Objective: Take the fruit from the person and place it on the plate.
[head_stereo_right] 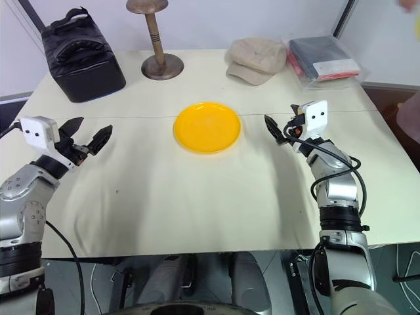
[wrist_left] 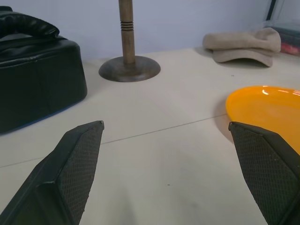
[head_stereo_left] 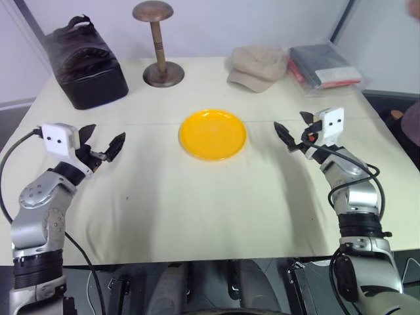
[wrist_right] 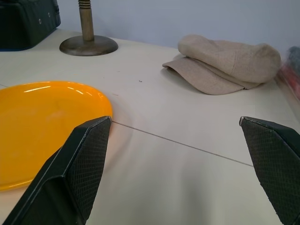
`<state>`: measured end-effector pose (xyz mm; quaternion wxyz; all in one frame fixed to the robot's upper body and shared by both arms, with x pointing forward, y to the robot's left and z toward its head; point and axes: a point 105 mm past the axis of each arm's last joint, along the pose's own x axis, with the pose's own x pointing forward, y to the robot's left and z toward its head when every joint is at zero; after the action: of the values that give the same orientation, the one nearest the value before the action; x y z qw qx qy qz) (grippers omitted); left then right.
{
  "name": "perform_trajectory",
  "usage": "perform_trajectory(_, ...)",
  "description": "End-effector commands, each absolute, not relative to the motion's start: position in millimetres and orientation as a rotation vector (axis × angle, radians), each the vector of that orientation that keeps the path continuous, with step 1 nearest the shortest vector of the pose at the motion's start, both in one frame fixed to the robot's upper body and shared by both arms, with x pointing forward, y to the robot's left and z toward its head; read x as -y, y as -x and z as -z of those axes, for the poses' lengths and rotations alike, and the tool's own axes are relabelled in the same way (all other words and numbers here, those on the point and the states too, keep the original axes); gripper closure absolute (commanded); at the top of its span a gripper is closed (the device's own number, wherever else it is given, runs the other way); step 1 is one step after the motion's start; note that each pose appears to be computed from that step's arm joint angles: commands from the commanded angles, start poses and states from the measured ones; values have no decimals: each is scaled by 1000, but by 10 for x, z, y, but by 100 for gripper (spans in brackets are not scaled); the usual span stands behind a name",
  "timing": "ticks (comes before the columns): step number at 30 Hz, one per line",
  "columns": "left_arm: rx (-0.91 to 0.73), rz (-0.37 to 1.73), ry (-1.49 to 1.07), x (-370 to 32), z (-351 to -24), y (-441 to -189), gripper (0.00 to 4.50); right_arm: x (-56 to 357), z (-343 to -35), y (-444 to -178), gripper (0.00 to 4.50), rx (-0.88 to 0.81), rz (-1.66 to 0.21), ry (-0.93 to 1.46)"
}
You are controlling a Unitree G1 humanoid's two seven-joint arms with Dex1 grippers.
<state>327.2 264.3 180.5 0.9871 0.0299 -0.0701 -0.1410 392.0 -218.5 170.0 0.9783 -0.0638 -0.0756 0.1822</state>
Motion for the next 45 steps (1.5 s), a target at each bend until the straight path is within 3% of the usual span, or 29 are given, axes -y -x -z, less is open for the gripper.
perform_trajectory(1, 188, 272, -79, -2684, -1943, -3236, 0, 2191, -1860, -3905, 2, 207, -365, 153)
perform_trajectory(11, 191, 274, -85, -2701, -1971, -3245, 0, 2200, -1865, -3899, 2, 206, -364, 156)
perform_trajectory(21, 205, 335, -86, -2653, -2082, -3286, 0, 2042, -2111, -3706, 2, 227, -487, 133)
perform_trajectory(25, 201, 663, 44, -2257, -2264, -3045, 0, 2056, -2145, -3694, 2, 224, -479, 141)
perform_trajectory(27, 216, 860, 142, -2089, -2541, -2849, 0, 2077, -2132, -3694, 2, 218, -468, 145)
perform_trajectory(29, 259, 922, 145, -2061, -2766, -2776, 0, 2088, -2118, -3691, 2, 213, -463, 147)
perform_trajectory(34, 341, 918, 144, -2109, -3070, -2797, 0, 2115, -2251, -3703, 2, 244, -453, 164)
perform_trajectory(45, 334, 890, 159, -2036, -2977, -2903, 0, 1865, -2530, -3920, 2, 326, -511, 58)
